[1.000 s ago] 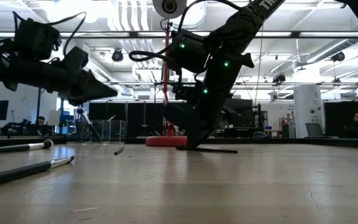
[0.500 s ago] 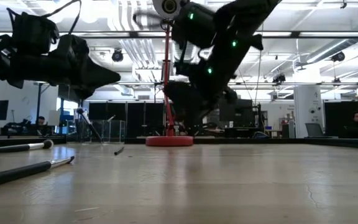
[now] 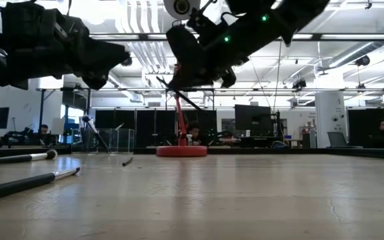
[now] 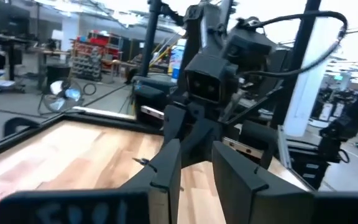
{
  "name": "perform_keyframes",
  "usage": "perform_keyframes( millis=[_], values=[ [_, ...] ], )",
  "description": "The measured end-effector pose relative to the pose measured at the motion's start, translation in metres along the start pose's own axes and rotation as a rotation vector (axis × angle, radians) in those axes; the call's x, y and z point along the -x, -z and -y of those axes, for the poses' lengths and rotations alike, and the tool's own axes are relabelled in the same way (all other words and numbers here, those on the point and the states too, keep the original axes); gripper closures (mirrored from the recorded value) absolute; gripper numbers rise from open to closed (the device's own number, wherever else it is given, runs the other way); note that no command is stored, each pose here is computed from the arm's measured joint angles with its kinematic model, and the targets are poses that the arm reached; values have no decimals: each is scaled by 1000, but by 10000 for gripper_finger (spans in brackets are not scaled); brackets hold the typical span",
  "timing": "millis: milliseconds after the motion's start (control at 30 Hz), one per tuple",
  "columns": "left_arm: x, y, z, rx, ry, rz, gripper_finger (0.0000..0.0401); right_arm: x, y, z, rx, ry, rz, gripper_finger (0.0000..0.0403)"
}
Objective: Pick & Place Makeup Supplies
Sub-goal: Put the makeup brush into the transparent organizer
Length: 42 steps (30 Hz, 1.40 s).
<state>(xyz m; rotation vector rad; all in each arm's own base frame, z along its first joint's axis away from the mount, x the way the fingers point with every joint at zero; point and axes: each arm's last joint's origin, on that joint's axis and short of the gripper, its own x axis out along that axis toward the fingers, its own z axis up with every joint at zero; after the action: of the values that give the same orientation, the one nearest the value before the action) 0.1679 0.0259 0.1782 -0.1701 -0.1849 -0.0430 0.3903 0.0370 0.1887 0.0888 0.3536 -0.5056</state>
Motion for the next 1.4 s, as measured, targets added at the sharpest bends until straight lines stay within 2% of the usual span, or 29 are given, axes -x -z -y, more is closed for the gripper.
perform_keyframes(
  millis=[333, 633, 1033, 1400],
  values=[
    [-14, 2, 2, 14, 31, 11, 316, 13, -1, -10, 20, -114, 184, 390],
    [-36, 0, 8, 36, 79, 21, 316, 20, -8, -18, 21, -150, 266, 391],
    [-56, 6, 7, 44, 88, -11, 316, 24, -14, -20, 7, -162, 323, 391],
    [-67, 5, 10, 41, 116, 20, 316, 24, -14, -21, 8, -168, 328, 391]
  ],
)
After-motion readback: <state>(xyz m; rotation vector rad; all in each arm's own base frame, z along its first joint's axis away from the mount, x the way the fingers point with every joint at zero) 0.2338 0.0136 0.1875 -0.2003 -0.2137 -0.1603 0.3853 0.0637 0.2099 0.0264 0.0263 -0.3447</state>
